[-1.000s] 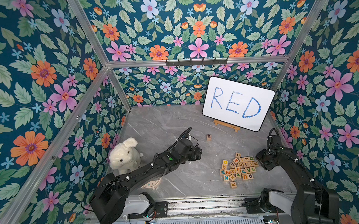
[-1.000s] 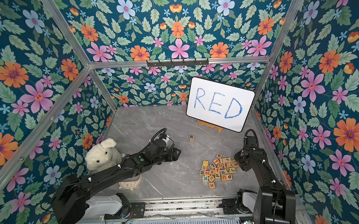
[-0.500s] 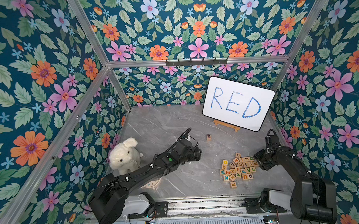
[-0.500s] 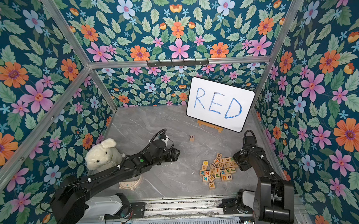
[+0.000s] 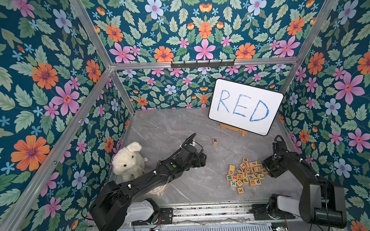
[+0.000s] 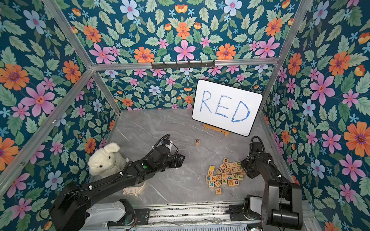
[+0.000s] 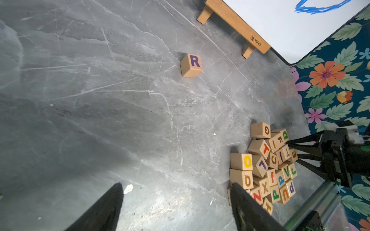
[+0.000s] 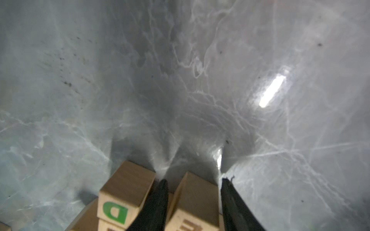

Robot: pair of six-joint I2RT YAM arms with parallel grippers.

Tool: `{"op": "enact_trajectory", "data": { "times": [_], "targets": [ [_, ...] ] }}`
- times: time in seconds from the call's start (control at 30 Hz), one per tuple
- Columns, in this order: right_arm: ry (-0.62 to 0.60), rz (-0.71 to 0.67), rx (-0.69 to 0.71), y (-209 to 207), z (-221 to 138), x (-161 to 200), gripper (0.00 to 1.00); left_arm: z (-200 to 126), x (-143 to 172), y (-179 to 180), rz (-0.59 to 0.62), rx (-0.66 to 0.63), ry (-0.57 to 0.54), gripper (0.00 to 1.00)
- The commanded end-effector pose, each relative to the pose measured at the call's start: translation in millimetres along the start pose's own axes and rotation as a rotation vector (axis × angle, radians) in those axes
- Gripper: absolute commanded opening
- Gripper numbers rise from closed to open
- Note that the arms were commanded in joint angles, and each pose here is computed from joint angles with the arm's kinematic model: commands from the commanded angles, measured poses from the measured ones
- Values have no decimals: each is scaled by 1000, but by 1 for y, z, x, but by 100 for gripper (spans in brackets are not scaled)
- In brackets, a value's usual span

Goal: Assemble the uppercase word "red" with letter blocks
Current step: Pick up the letter block from the center of the board.

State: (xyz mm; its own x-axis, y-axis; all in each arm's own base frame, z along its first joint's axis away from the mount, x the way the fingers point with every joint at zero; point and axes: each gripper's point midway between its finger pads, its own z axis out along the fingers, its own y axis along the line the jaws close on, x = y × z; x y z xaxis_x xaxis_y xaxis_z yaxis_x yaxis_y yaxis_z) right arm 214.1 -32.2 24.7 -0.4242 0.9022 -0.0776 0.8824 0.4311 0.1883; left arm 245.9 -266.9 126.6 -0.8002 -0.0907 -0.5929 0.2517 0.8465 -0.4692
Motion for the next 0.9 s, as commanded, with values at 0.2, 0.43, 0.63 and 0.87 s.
{"op": "enact_trajectory", "data": {
  "times": [0.2, 0.43, 0.63, 0.87],
  "targets": [
    [5, 16, 68, -11, 0, 1, 42, -2, -7, -2, 3, 1, -29, 86],
    [-46, -74, -40, 1, -15, -2, 42, -2, -6, -1, 1, -2, -27, 86],
    [-71, -220, -98, 13, -23, -5, 44, 1, -5, -1, 4, -5, -19, 86],
    [-1, -323, -89, 14, -15, 4, 45, 2, -5, -1, 6, -9, -14, 86]
  ]
}}
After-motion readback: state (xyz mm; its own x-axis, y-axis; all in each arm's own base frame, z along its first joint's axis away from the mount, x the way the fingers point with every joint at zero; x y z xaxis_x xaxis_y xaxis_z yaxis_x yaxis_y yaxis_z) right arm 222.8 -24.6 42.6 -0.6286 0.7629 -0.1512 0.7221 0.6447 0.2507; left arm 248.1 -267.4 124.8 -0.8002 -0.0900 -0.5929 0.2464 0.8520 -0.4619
